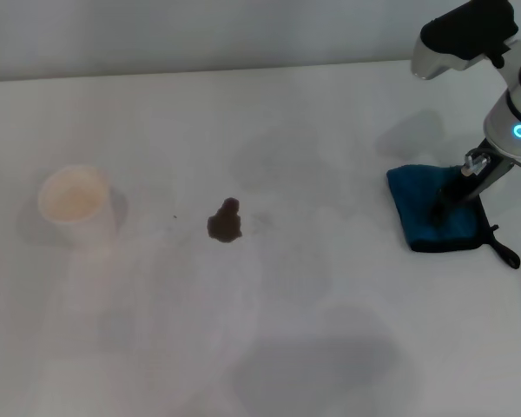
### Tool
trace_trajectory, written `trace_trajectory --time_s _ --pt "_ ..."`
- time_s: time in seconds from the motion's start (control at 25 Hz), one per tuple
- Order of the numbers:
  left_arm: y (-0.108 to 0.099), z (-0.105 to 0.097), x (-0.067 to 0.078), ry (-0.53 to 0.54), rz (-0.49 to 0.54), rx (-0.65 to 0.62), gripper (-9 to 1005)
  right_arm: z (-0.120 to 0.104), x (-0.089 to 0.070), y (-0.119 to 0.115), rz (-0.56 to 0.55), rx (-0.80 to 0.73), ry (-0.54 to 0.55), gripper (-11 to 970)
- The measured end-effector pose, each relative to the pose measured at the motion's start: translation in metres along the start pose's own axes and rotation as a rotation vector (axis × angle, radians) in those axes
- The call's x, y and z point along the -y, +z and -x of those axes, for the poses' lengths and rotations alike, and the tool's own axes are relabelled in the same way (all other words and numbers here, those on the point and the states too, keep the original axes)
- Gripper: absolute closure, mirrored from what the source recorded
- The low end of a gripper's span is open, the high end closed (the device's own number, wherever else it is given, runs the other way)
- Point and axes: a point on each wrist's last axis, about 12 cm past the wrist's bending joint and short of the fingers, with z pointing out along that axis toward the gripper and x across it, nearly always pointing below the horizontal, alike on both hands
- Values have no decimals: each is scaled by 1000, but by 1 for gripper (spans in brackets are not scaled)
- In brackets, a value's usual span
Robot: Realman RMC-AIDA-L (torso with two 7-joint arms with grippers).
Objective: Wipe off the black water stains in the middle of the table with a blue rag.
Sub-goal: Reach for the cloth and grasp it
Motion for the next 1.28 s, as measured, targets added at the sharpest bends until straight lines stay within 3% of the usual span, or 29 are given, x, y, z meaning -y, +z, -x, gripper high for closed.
trace_trajectory --time_s 0.32,0.52,0.96,1.16,1.28 --pt "0 0 2 -11 0 4 105 5 -1 2 -19 15 -16 349" --pt "-1 0 2 -12 0 6 105 8 -6 14 -13 -37 -44 592" --pt "0 1 2 -11 3 7 105 18 -12 12 -26 -14 -83 595" --pt "0 0 1 -11 6 4 105 20 -13 13 -44 -17 -100 737" --pt "1 0 1 -11 7 4 105 20 -14 14 -50 -22 -107 927"
